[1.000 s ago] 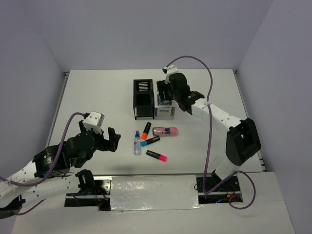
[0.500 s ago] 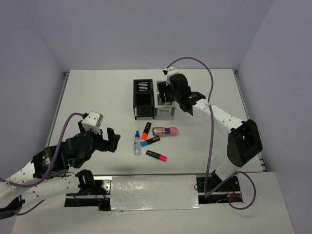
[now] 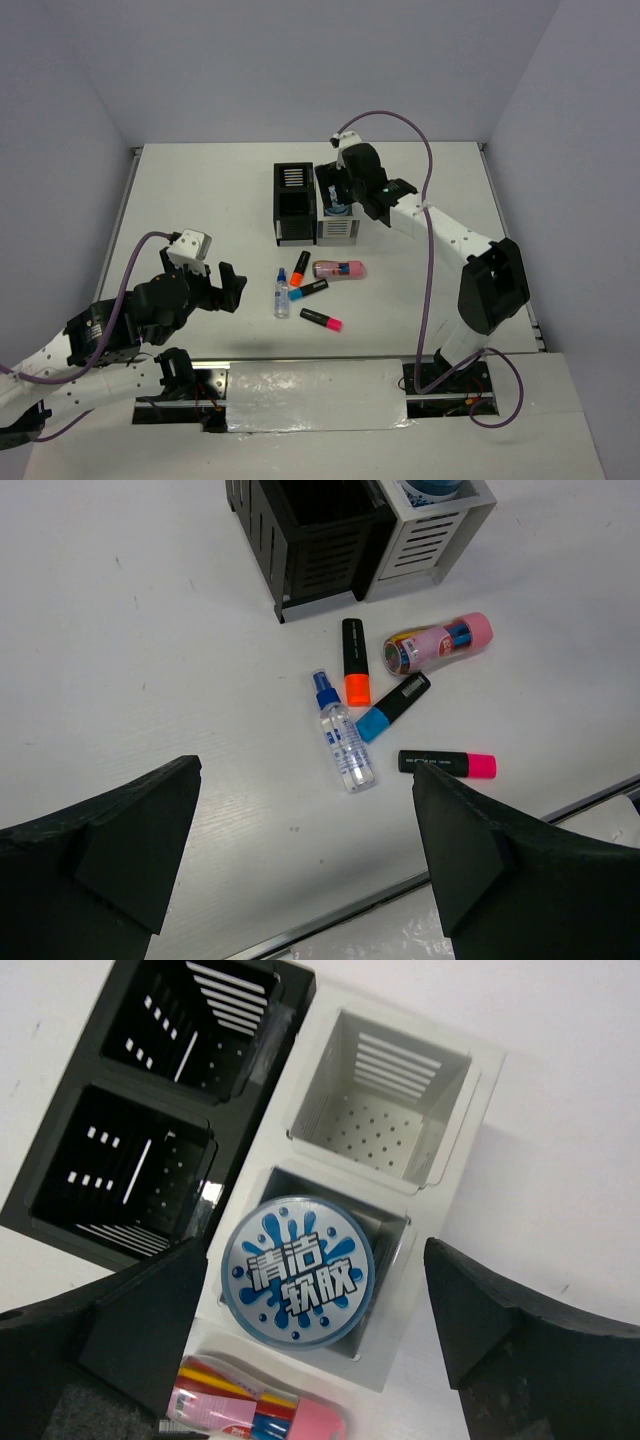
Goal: Sort the stationery into containers
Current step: Place the stationery in the storage box, then pick up the stationery from the center of the board.
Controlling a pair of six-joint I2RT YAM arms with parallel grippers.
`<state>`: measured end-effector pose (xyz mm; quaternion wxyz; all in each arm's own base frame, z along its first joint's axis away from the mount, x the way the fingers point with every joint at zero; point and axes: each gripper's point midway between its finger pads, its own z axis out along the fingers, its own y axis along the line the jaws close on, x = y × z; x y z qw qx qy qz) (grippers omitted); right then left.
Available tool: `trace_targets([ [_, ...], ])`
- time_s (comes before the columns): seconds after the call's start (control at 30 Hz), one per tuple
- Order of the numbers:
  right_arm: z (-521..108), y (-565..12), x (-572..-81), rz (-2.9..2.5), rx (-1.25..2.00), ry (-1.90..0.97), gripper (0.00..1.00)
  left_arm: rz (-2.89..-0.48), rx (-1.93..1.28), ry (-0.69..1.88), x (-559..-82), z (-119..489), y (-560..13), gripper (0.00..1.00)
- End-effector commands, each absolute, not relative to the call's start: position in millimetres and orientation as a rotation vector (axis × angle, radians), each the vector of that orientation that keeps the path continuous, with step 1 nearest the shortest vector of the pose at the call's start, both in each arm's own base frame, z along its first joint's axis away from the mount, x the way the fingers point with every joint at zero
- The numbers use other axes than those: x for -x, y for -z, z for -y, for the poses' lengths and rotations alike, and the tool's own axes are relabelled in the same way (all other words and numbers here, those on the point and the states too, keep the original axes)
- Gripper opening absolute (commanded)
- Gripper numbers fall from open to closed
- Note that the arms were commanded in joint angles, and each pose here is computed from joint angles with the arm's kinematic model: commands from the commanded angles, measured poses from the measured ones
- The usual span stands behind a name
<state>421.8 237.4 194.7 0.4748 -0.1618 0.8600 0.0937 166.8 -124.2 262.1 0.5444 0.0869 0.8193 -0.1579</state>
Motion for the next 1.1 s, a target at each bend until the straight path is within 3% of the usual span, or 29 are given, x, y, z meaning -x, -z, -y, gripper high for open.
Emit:
trace_targets([
  [0.0, -241.5, -235.9, -435.1, -2.019, 0.356, -0.254, 0.97, -1.913, -0.201, 0.387, -170.0, 126.4, -268.7, 0.99],
  [0.23, -235.0, -260.8, -428.0, -2.001, 0.285, -0.270, 1.00, -1.920, -0.213, 0.383, -170.3, 128.8, -266.3, 0.99],
  [0.43, -219.2, -268.4, -371.4, -2.032, 0.127, -0.395, 1.00, -1.988, -0.230, 0.323, -177.3, 141.9, -252.5, 0.99],
  [0.7, -196.8, -227.0, -279.8, -2.122, 0.156, -0.532, 1.00, -2.111, -0.497, 0.569, -174.6, 250.8, -188.2, 0.99],
  [0.87, -170.4, -254.9, -235.4, -2.037, 0.147, -0.593, 1.00, -2.198, -0.786, 0.507, -180.1, 297.5, -133.0, 0.95],
  [1.07, -150.1, -275.4, -201.3, -1.974, 0.133, -0.645, 1.00, -2.128, -1.045, 0.612, -179.0, 345.7, -113.2, 0.90],
])
